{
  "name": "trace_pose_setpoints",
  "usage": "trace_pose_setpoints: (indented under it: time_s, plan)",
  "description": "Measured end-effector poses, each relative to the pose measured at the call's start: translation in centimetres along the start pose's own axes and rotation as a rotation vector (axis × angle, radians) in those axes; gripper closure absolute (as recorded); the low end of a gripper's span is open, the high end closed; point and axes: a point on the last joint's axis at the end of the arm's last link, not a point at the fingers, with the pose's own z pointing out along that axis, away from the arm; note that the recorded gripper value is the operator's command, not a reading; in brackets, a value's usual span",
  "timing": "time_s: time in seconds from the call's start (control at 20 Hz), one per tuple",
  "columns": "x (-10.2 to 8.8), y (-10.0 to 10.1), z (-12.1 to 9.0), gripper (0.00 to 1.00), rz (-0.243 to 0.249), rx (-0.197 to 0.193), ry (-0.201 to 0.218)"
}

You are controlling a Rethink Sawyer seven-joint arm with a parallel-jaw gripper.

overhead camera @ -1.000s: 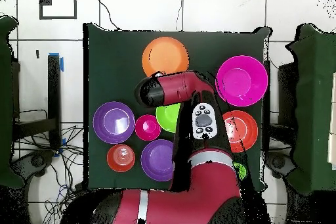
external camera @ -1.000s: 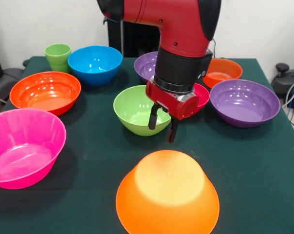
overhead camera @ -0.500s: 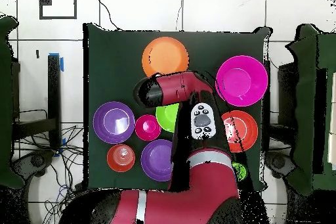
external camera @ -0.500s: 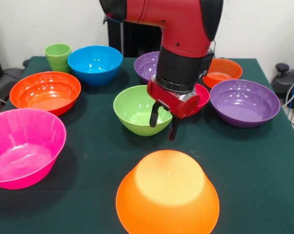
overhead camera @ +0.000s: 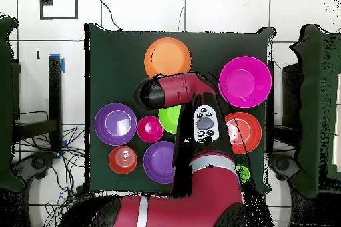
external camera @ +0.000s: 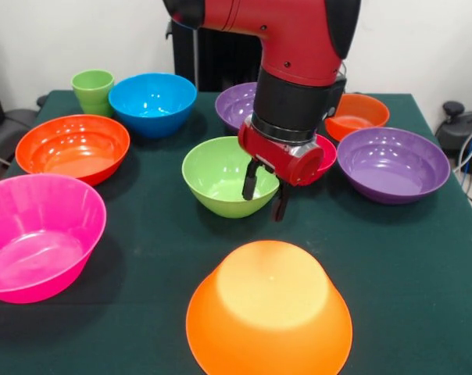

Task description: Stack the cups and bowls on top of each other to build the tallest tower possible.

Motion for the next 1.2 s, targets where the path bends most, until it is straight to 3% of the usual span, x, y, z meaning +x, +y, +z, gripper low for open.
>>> trace_pose_setpoints:
  time_s: [0.5,1.2]
  plan:
    - [0.7,-0.8,-1.3,0.00,-0.002,0.019,0.015]
    - [3.5,-0.9,-0.3,0.00,-0.035,0.044,0.040]
